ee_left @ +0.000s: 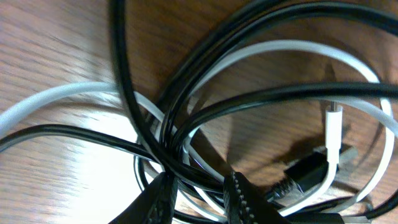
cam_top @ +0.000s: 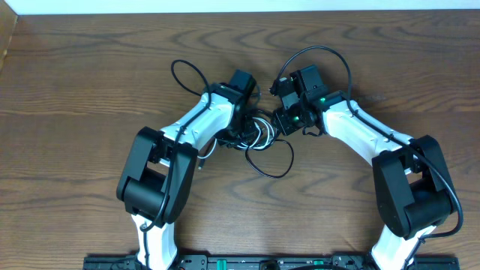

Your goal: Untangle cables

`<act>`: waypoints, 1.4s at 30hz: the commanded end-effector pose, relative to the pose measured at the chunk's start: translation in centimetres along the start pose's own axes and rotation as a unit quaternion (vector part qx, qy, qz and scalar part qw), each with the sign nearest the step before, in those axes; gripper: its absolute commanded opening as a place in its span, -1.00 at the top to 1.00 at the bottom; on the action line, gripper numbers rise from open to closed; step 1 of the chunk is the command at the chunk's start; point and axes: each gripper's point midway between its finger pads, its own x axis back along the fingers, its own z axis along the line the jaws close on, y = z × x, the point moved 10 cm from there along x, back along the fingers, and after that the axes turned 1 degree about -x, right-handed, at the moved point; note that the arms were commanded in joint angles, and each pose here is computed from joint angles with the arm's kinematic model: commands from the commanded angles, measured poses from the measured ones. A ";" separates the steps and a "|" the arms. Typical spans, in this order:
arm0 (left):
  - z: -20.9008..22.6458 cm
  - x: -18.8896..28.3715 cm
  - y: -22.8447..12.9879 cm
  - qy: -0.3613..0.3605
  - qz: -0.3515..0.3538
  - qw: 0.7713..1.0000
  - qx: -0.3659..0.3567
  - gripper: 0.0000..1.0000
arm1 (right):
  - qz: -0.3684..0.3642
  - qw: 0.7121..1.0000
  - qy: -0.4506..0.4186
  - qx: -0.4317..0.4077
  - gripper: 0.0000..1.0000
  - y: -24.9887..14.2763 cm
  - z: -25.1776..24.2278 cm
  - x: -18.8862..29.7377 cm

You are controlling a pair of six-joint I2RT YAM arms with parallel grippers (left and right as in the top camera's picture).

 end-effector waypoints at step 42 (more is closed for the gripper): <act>-1.2 1.8 -1.2 -0.049 0.003 0.999 -0.013 0.46 | -0.002 0.998 0.064 -0.007 0.15 0.4 0.4 2.5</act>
